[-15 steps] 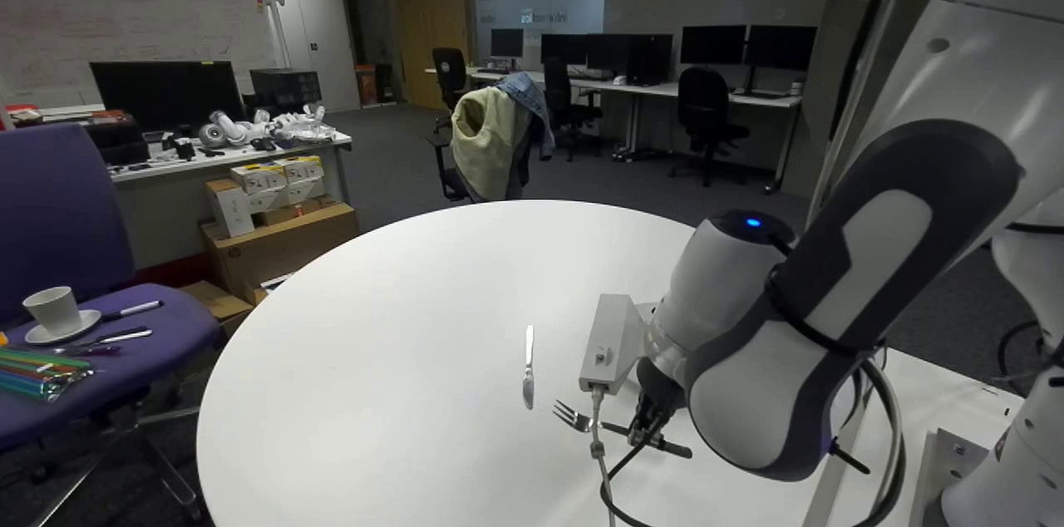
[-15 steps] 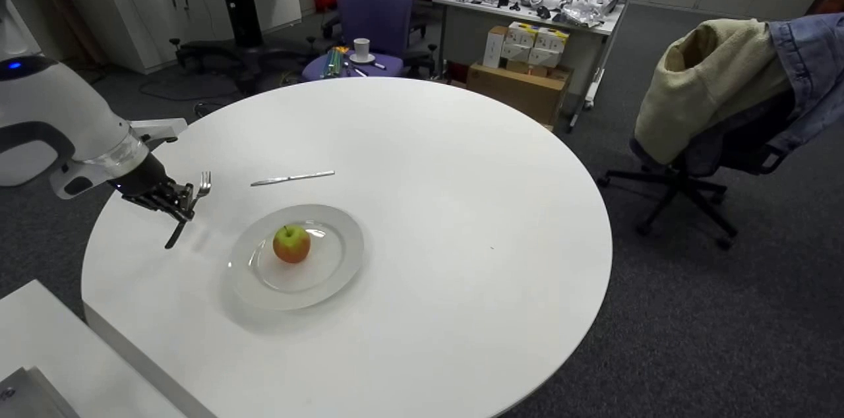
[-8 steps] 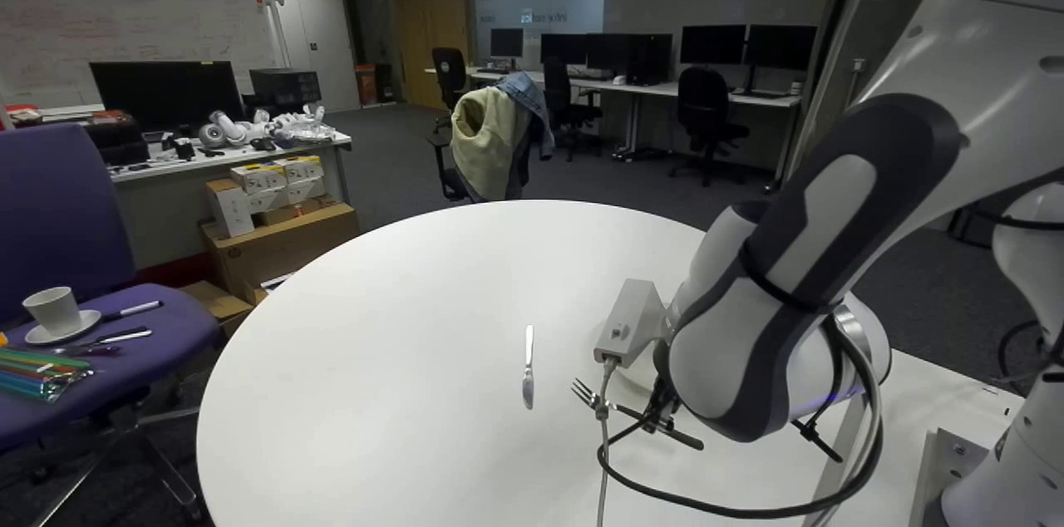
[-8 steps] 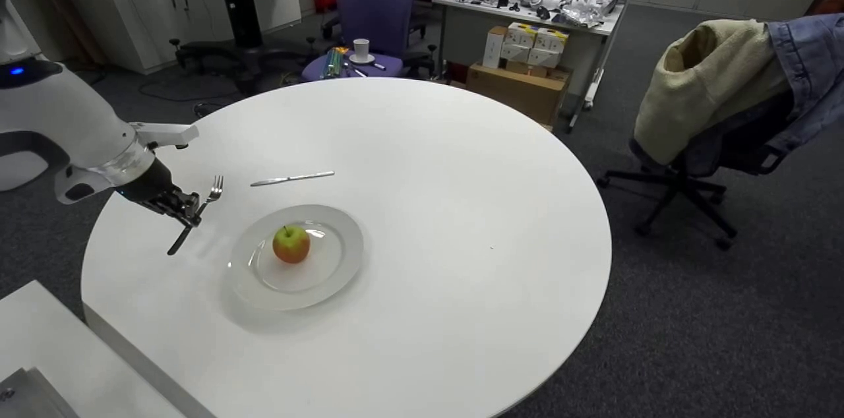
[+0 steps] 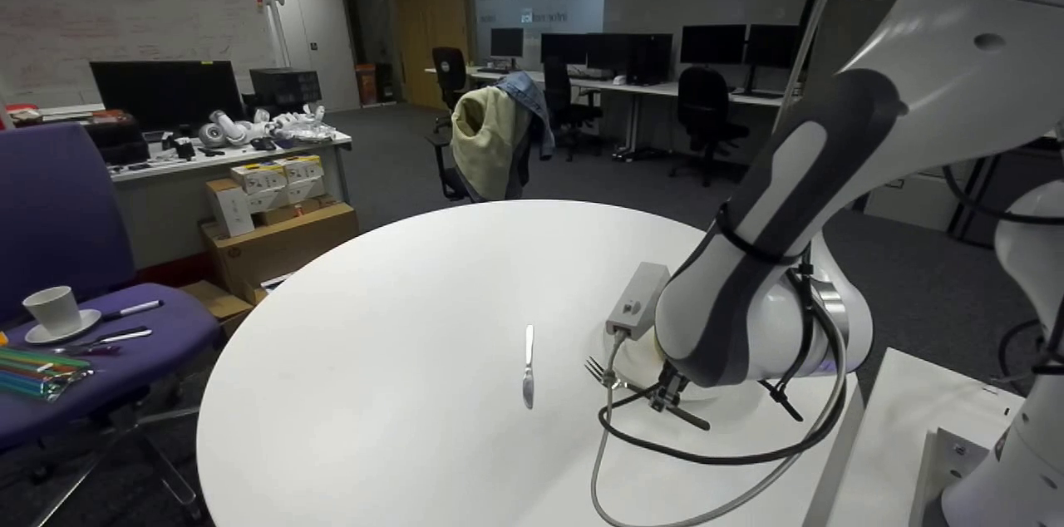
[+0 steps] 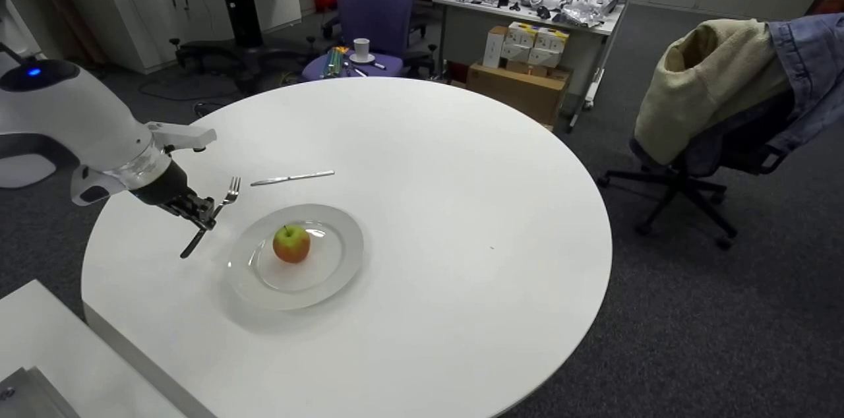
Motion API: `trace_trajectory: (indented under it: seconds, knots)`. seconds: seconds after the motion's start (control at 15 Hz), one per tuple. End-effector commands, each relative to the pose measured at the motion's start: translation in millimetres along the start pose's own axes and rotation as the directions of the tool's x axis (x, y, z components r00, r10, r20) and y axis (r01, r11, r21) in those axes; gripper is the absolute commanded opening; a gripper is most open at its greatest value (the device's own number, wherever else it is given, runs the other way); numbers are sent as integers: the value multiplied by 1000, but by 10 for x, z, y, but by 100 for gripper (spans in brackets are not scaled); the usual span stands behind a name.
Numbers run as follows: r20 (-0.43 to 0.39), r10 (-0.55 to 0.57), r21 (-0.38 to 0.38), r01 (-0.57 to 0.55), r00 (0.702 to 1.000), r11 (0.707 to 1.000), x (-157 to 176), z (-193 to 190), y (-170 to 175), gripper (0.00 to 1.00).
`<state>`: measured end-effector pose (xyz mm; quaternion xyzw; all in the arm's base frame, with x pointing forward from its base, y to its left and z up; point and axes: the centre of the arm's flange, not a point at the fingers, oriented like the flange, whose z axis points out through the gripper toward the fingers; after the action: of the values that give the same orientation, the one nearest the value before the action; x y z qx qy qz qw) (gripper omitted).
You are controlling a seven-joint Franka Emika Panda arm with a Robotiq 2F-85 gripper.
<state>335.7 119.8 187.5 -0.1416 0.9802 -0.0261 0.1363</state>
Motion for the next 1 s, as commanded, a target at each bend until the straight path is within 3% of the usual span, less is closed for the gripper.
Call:
trace_trajectory:
  seconds: [0.0,0.47,0.93]
  knots:
    - [4,-21,-48,21,1000,999,43,302,-279,4]
    - [35,-131,-118,134,991,984,-322,398,-209,4]
    - [-4,-97,-156,95,995,983,-295,517,-70,4]
